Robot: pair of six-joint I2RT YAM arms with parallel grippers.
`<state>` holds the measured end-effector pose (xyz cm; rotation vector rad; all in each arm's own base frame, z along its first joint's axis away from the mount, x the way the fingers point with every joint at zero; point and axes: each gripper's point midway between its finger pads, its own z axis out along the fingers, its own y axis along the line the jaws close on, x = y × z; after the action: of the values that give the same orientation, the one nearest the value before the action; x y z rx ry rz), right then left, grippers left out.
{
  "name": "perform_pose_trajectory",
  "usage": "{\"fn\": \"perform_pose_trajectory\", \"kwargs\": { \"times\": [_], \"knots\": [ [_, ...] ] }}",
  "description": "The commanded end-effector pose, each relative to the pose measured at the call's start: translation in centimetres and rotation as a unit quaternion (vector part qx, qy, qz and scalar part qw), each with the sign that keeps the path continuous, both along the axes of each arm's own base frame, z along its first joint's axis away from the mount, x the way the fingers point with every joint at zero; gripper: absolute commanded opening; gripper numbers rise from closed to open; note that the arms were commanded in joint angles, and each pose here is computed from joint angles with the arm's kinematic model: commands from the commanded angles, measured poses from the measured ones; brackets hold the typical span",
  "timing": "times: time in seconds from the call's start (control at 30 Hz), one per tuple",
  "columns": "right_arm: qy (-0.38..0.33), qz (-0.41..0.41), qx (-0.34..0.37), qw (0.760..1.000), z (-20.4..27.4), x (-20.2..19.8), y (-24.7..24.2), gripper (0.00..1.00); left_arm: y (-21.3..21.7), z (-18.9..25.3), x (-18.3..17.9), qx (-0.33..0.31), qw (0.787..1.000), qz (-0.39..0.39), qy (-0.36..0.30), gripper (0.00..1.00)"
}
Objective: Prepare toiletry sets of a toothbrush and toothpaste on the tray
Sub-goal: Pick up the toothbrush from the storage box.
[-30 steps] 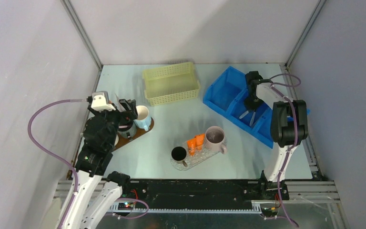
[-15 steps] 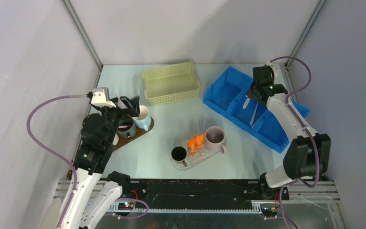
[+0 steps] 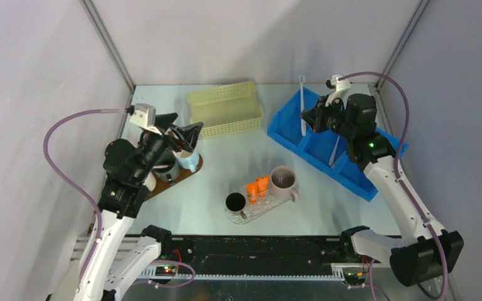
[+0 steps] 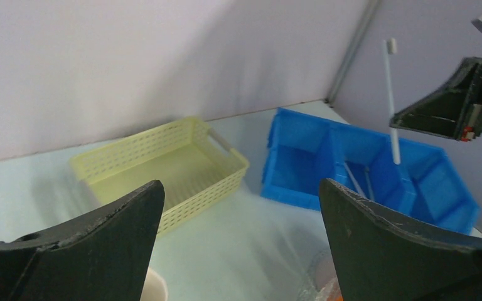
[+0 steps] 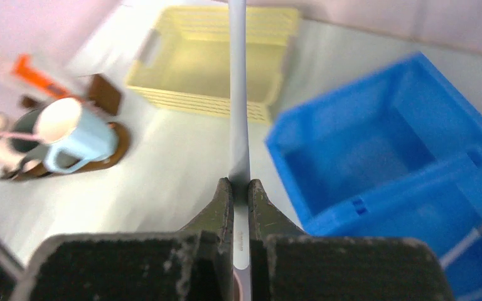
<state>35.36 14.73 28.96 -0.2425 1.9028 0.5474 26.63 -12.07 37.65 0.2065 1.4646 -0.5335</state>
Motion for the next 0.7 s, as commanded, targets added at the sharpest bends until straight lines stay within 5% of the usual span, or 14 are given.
{"fn": "perform_pose_trajectory", "kwargs": {
  "times": [0.0, 0.3, 0.67],
  "knots": [
    [-0.123, 0.162, 0.016, 0.979, 5.4, -3.7, 4.4, 0.0, -3.4, 3.8, -1.7, -0.007, 0.992, -0.111, -0.066, 1.0],
    [-0.183, 0.348, 0.048, 0.918, 8.4, -10.7, 10.1, 0.0, -9.0, 6.3, -4.8, -0.008, 0.952, -0.287, -0.107, 1.0],
    [-0.217, 0.448, 0.046, 0.866, 8.5, -14.6, 13.1, 0.0, -14.1, 7.4, -7.9, -0.02, 0.892, -0.441, -0.094, 0.96]
  ]
}}
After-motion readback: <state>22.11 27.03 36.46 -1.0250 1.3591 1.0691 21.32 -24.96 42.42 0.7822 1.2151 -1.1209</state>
